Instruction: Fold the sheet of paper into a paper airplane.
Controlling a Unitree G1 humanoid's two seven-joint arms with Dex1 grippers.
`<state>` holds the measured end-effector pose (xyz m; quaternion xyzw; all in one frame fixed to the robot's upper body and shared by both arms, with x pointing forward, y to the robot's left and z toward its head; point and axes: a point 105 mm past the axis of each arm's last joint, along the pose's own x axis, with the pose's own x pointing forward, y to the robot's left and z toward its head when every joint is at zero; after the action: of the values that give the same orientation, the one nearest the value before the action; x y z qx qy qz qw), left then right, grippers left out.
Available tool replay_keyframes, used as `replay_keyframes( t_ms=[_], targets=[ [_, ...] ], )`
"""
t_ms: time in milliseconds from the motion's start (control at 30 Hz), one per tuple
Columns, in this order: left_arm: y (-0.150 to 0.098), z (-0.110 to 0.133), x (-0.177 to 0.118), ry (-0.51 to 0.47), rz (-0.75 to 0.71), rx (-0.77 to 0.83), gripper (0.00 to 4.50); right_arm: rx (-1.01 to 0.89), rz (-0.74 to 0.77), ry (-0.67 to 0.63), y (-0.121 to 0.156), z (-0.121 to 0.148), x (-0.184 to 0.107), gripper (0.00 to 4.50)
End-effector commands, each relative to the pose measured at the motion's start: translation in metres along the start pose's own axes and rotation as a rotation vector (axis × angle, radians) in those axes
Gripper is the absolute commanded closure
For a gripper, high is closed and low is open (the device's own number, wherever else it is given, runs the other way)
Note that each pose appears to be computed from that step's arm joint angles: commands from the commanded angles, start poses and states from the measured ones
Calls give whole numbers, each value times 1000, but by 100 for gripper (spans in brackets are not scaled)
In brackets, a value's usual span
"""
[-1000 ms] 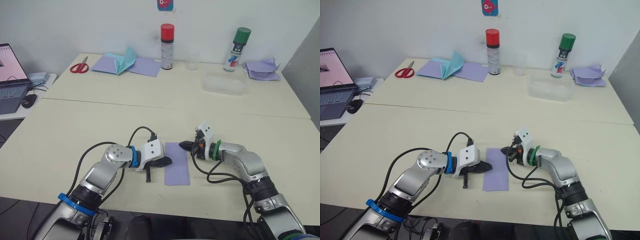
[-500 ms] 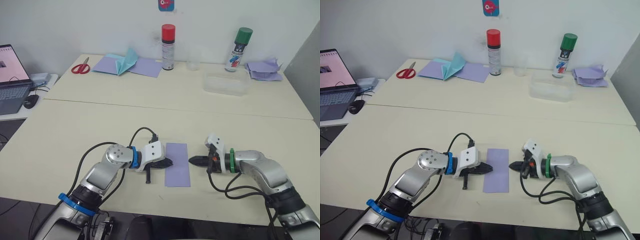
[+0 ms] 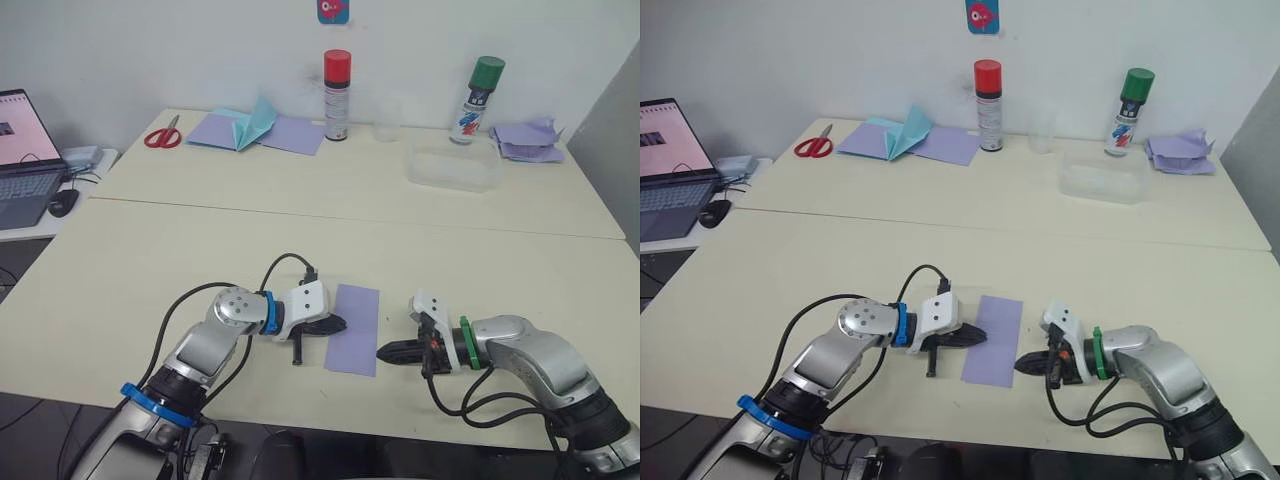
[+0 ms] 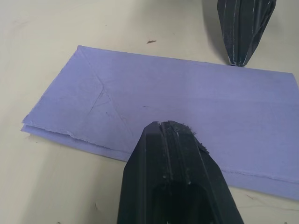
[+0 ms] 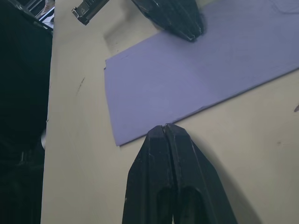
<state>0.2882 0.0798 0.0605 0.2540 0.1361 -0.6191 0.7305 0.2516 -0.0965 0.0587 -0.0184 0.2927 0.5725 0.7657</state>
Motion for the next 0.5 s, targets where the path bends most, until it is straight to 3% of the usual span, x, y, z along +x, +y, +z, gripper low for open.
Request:
replay_keyframes(
  t_ms=[33,133,267,500],
  targets=[
    [-14,-29,9,107,-48,-58,450,-6,-79,-161,-14,36,-11,448],
    [-14,-31,9,113,-49,-54,450,24,-111,-218,-22,47,-7,448],
    [-12,-31,10,115,-39,-46,450,33,-140,-192,-28,39,5,448],
    [-9,-32,9,122,-33,-51,450,1,-48,-12,-12,1,18,448]
  ],
)
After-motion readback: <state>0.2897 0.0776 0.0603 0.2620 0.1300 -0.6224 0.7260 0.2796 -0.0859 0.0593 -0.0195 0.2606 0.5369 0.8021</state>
